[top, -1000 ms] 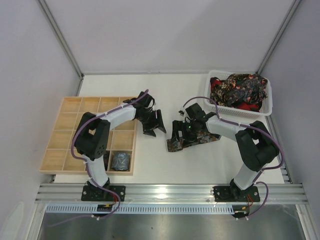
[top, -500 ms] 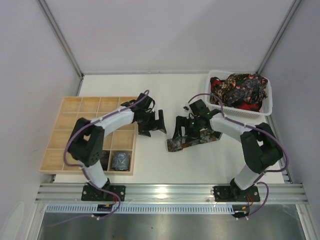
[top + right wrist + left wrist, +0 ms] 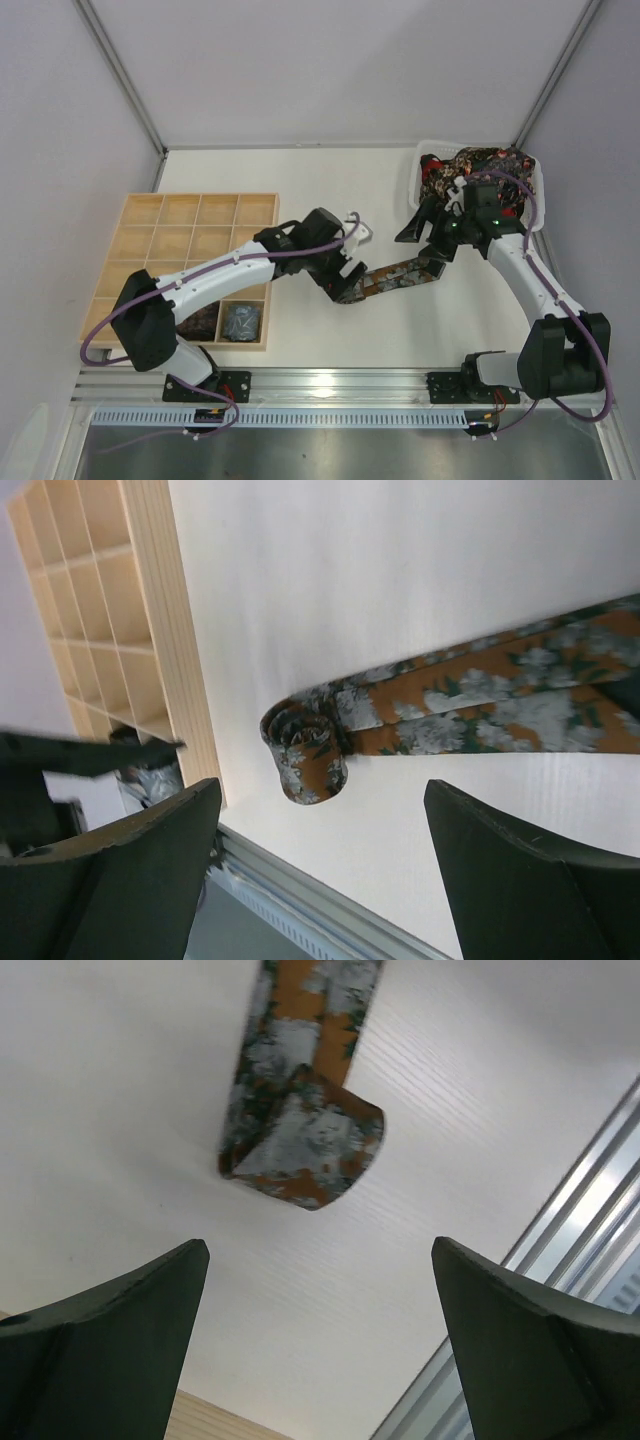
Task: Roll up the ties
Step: Roll the tie
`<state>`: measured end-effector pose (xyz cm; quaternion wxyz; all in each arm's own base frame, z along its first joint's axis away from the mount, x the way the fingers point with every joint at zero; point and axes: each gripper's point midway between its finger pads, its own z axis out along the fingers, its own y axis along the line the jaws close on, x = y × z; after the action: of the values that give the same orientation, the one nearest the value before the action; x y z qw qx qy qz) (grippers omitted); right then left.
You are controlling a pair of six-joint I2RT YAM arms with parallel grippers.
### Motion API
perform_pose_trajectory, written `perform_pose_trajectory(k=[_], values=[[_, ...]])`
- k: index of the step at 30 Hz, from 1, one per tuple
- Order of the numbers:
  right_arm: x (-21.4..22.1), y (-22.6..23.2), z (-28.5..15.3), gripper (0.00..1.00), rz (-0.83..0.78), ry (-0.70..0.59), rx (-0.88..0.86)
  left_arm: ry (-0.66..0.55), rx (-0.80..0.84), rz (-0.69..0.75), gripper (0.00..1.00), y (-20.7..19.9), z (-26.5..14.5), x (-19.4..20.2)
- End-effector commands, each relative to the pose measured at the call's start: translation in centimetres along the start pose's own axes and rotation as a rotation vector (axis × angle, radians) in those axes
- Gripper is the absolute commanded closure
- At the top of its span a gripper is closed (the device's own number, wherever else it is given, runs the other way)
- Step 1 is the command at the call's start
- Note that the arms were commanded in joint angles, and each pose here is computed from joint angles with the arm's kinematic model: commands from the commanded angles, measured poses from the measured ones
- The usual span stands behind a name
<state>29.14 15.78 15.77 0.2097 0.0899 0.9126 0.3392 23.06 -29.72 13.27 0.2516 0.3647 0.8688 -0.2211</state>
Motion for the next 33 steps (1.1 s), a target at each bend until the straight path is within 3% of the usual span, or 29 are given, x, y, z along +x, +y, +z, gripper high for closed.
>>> perform_pose_trajectory(k=[1,7,12,33], values=[[-0.2,-0.3,-2.5,0.1,0.079,-0.032,-0.044,-0.01,-0.045,0.418,0.0,-0.6,-0.8,-1.7],[0.5,-1.2,-3.6,0.1,0.108,-0.048,-0.037,-0.003,0.013,0.533,0.0,-1.3,1.4,-1.4],[1.4,-1.3,-3.7,0.11,0.118,-0.049,-0.044,0.084,0.029,0.583,0.0,-0.9,3.7,-0.3],[0.7,-1.0,-3.1,0.11,0.116,-0.046,-0.061,0.212,0.093,0.555,0.0,-0.9,8.8,1.7]])
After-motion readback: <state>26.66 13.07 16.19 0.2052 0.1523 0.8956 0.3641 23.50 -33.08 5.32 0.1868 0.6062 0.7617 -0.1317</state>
